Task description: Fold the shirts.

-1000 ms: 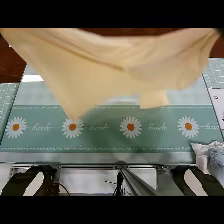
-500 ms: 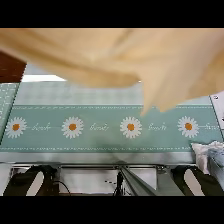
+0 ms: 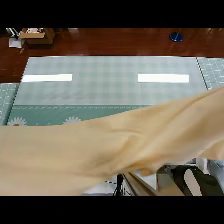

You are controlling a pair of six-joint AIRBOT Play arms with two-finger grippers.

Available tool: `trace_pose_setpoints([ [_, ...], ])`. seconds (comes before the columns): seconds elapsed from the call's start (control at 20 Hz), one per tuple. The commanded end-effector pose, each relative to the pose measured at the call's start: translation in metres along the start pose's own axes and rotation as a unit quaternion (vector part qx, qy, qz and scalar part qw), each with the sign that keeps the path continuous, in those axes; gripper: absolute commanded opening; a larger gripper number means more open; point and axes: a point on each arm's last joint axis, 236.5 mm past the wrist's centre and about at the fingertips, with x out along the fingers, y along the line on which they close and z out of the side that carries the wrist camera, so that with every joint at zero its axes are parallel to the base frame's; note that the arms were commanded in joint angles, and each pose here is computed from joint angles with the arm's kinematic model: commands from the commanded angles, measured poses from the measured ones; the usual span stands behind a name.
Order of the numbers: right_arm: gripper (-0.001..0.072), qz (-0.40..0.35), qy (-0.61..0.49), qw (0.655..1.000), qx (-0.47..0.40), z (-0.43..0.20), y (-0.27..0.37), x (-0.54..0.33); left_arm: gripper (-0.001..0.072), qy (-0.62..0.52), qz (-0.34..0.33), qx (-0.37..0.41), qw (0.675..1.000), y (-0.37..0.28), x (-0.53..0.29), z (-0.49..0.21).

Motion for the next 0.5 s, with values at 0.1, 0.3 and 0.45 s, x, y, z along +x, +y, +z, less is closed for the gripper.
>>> trace_pose_setpoints([
  [0.1,0.0034,-0.005,0.223,0.973,0.067,-0.101,-0.051,0.068,0.0018,0.236,0.042,-0.008,0.971,0.053,0.086,-0.109],
  [0.3,0.0034,0.031,0.335,0.927,0.166,-0.168,-0.093,0.168,0.0019,0.250,0.015,-0.048,0.967,0.075,0.209,-0.150],
  [0.45,0.0034,0.060,0.316,0.920,0.225,-0.170,-0.120,0.252,0.0019,0.241,-0.004,-0.061,0.969,0.091,0.294,-0.160],
])
